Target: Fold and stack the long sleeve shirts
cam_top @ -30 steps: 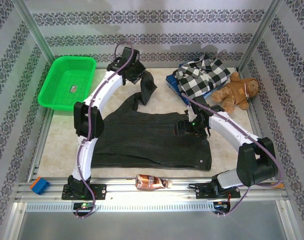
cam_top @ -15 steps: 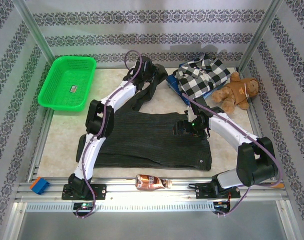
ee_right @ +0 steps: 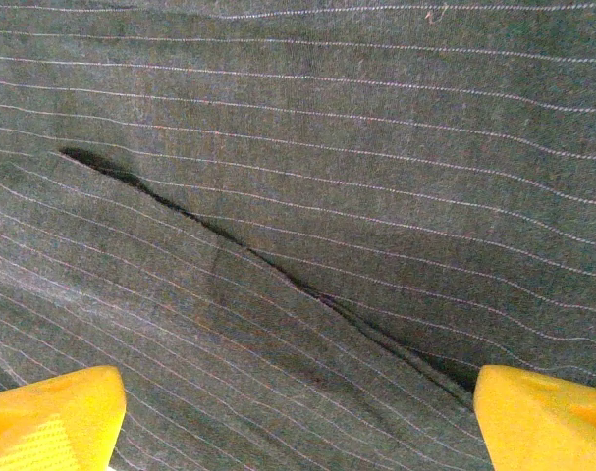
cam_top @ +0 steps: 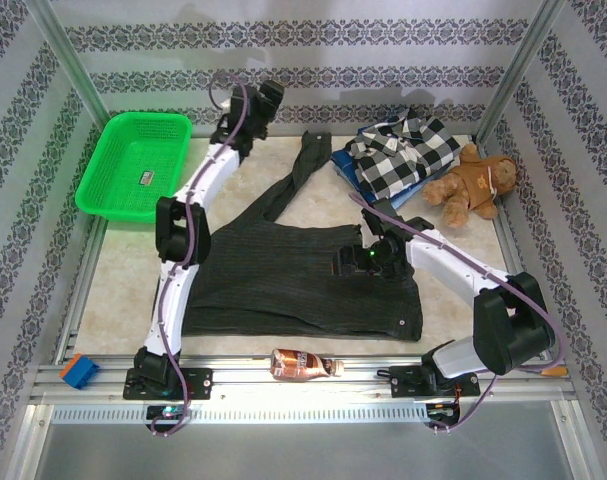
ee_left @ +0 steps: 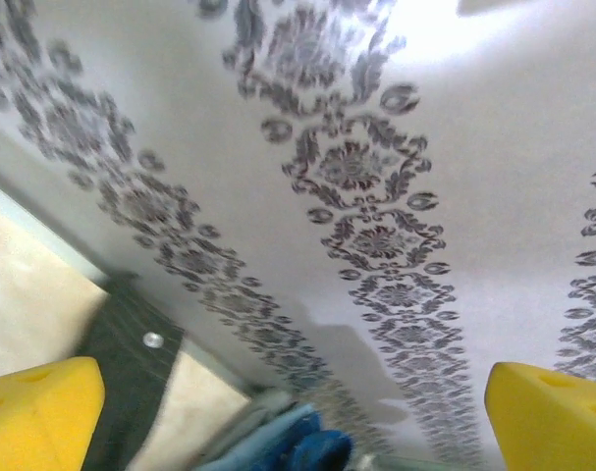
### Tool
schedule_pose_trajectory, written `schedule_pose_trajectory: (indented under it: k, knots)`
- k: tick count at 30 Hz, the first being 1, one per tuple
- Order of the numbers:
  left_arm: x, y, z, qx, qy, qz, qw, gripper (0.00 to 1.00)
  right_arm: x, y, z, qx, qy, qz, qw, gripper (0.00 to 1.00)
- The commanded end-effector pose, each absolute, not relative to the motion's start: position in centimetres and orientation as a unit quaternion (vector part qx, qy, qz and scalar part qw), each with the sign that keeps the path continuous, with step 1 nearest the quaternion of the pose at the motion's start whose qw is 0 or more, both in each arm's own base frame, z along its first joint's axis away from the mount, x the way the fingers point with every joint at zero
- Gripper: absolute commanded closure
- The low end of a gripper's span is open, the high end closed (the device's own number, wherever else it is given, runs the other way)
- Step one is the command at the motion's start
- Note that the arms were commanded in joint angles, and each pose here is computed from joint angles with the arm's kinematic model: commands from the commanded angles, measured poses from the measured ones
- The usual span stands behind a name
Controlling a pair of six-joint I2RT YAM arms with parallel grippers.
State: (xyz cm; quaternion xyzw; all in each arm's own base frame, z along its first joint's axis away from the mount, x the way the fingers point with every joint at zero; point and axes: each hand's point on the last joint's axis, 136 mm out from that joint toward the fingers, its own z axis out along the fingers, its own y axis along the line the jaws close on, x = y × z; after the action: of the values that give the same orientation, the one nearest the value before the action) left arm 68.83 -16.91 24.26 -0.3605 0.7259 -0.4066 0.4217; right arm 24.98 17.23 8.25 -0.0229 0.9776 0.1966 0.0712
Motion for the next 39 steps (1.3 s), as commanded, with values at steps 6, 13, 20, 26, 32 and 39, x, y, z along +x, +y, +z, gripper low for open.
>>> schedule_pose_trajectory:
  k: [6, 13, 20, 26, 32, 39]
  knots:
    - [57.3, -15.0, 23.0, -0.101, 0.913, -0.249, 0.307, 0.02, 26.2, 17.9, 9.4, 0.003, 0.978, 0.190, 0.084, 0.08]
    - [54.7, -16.8, 16.9, -0.009, 0.932, -0.258, 0.254, 0.27, 32.9, 21.8, 13.3, 0.030, 0.961, 0.229, 0.149, 0.07]
    - [53.7, -17.7, 10.3, 0.048, 0.961, -0.203, 0.184, 0.40, 41.2, 26.3, 13.0, 0.061, 0.951, 0.254, 0.162, 0.16]
    - [54.8, -18.0, 8.3, 0.053, 0.962, -0.190, 0.188, 0.43, 46.2, 30.1, 10.4, 0.096, 0.940, 0.290, 0.149, 0.27]
    - [55.8, -17.0, 6.2, 0.050, 0.970, -0.154, 0.182, 0.45, 49.2, 31.9, 8.3, 0.135, 0.932, 0.303, 0.147, 0.32]
    - [55.9, -17.5, 3.6, 0.047, 0.973, -0.164, 0.153, 0.50, 50.9, 32.9, 6.3, 0.162, 0.934, 0.286, 0.142, 0.43]
